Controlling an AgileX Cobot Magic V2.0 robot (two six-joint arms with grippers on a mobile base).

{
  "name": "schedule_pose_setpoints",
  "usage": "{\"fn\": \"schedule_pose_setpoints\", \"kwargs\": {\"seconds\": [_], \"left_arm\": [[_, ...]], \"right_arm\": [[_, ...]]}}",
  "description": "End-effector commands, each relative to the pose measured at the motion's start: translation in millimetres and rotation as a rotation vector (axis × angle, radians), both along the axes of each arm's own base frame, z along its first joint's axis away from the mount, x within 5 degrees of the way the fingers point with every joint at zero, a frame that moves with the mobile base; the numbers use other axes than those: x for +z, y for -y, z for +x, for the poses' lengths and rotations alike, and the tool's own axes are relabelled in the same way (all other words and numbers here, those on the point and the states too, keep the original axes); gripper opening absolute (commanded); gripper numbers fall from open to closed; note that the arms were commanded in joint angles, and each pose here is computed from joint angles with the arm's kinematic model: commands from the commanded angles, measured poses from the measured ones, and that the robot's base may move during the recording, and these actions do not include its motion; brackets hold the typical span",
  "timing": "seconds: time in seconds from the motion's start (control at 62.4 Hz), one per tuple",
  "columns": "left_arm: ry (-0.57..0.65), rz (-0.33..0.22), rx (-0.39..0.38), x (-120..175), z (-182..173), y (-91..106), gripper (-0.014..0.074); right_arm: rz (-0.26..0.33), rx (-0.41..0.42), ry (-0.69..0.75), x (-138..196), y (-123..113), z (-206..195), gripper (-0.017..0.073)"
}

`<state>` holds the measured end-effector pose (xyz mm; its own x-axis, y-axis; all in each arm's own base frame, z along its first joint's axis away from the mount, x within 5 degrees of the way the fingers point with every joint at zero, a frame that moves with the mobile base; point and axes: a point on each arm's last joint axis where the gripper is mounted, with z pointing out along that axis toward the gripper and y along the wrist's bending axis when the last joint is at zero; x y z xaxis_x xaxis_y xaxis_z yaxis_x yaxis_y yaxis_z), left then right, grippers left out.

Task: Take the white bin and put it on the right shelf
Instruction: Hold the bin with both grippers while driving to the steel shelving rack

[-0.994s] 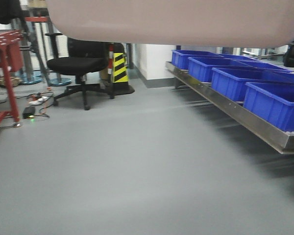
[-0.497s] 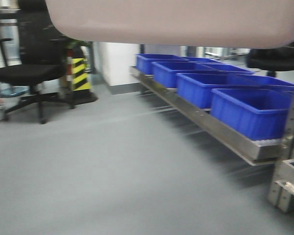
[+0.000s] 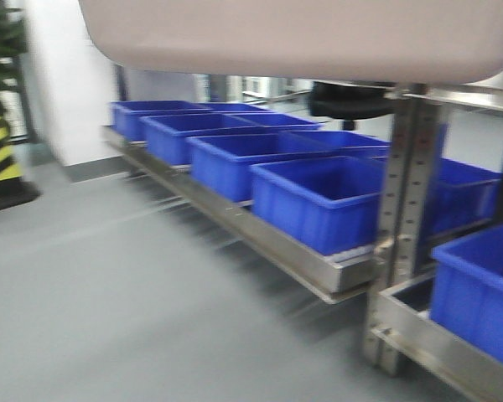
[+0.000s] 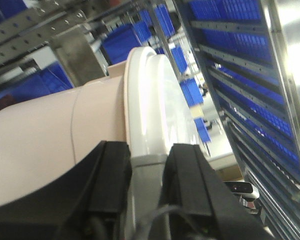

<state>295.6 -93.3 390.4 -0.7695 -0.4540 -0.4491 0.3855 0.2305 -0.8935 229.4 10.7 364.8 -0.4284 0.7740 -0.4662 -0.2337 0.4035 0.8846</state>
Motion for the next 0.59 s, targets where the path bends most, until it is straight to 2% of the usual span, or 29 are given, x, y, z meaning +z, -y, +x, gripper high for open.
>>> {"fn": "schedule_pose_setpoints", "kwargs": {"seconds": [0.0, 0.577], "left_arm": [[0.125, -0.09, -0.389, 31.6, -47.4, 24.0, -0.0041], [0.125, -0.09, -0.389, 31.6, -47.4, 24.0, -0.0041]], "right_arm": [[0.088, 0.254, 0.167, 32.7, -24.2, -21.4, 0.0065], [0.088, 0.254, 0.167, 32.7, -24.2, -21.4, 0.0065]]}}
